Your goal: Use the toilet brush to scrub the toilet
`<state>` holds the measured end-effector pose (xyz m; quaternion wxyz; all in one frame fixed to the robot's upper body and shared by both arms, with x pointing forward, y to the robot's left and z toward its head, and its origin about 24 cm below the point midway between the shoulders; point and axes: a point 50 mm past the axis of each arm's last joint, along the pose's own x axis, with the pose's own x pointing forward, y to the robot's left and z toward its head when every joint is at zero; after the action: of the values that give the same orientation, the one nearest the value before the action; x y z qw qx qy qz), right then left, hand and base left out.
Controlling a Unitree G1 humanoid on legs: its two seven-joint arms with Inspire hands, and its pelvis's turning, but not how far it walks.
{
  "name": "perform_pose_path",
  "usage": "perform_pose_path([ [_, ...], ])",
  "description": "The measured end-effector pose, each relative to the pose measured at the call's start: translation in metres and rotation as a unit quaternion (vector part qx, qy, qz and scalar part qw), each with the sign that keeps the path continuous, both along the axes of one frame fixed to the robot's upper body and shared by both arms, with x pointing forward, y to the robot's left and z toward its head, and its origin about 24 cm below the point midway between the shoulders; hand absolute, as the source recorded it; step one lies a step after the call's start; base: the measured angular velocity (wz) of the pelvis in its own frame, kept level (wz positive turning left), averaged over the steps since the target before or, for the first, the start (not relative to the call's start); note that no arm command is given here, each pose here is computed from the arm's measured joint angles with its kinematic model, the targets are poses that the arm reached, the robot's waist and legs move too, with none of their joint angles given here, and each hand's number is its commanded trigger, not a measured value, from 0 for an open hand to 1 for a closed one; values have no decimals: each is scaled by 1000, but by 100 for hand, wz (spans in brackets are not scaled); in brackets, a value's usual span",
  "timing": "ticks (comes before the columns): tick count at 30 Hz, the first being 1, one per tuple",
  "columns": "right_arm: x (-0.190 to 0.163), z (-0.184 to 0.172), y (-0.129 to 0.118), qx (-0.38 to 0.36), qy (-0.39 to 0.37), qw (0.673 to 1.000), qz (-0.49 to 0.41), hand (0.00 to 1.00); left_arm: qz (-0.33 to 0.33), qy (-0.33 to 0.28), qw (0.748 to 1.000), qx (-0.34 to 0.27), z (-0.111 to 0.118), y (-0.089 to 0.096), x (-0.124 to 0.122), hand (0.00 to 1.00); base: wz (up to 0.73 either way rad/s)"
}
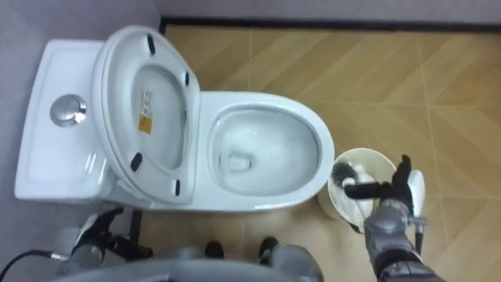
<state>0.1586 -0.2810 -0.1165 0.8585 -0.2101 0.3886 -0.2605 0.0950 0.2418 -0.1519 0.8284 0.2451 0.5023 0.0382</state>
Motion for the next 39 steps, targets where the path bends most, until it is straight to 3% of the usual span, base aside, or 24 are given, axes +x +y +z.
perform_pose_path([
  [9, 11, 6, -7, -30, 0, 999, -20, 0, 6, -33, 999, -15, 6, -4, 30, 0, -1],
  [14, 32, 23, -24, -47, -24, 998, -36, 0, -3, -49, 999, -14, 12, -5, 51, 0, -5],
  [39, 5, 6, -32, 46, 87, 994, -49, 0, 23, -61, 998, -12, 18, -1, 66, 0, 2],
])
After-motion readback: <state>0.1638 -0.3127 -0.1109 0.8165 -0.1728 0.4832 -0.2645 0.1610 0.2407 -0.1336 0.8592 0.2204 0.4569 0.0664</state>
